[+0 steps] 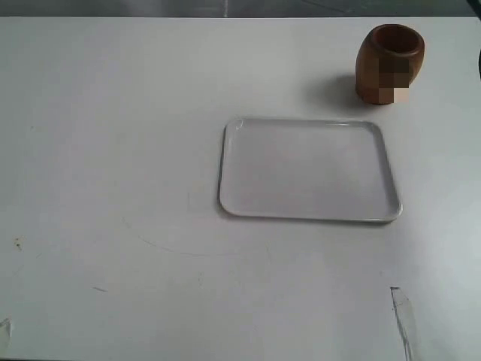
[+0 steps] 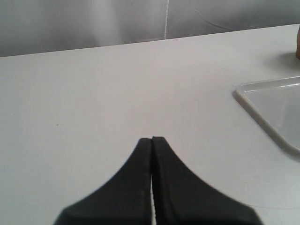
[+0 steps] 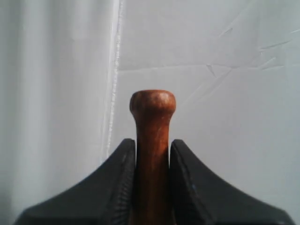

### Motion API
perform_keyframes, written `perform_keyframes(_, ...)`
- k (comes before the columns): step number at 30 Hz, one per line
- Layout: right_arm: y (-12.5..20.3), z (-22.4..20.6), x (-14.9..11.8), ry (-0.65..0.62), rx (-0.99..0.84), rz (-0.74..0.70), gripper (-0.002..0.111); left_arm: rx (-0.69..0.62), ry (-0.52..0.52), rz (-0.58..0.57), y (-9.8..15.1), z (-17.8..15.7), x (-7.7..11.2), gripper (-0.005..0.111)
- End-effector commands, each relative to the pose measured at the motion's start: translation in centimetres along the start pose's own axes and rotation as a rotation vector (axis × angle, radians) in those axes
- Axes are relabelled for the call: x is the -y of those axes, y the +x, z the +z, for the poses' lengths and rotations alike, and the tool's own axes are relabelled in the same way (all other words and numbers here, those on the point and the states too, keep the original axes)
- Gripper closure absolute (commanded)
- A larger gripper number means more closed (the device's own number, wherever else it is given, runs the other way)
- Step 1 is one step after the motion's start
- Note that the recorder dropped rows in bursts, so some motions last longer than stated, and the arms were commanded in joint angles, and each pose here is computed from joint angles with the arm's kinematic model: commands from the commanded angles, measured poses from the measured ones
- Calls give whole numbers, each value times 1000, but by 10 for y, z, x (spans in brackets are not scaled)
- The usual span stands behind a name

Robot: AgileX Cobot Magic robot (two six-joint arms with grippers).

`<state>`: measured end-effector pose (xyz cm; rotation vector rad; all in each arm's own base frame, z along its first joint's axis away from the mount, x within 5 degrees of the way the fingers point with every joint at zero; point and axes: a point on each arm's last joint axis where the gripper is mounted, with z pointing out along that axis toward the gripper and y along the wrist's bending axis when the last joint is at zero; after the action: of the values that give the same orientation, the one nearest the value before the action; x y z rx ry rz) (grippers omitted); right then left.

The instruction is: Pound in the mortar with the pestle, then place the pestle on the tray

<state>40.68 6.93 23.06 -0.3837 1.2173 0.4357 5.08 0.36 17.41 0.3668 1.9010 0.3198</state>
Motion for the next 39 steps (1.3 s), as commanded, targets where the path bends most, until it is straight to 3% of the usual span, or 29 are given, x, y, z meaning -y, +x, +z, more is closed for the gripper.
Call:
perform_keyframes(1, 16, -2, 2, 18, -128, -4, 108, 7, 8, -12, 0, 0, 1, 107)
perform_keyframes(11, 99, -19, 4, 36, -312, 46, 108, 7, 8, -12, 0, 0, 1, 107)
perform_keyframes(16, 116, -24, 2, 36, -352, 65, 108, 7, 8, -12, 0, 0, 1, 107)
perform_keyframes(21, 97, -18, 3, 31, -292, 51, 108, 7, 8, -12, 0, 0, 1, 107)
perform_keyframes(24, 69, -12, 4, 30, -232, 22, 108, 7, 8, -12, 0, 0, 1, 107)
perform_keyframes(26, 29, -4, 3, 21, -159, -23, 108, 7, 8, -12, 0, 0, 1, 107)
perform_keyframes(29, -36, 2, -15, -89, -55, -94, 108, 7, 8, -12, 0, 0, 1, 107)
perform_keyframes(31, -51, 3, -38, -224, -101, -162, 108, 7, 8, -12, 0, 0, 1, 107)
perform_keyframes(35, -6, -5, -96, -580, -498, -326, 108, 7, 8, -12, 0, 0, 1, 107)
perform_keyframes(39, 30, -17, -118, -741, -698, -257, 108, 7, 8, -12, 0, 0, 1, 107)
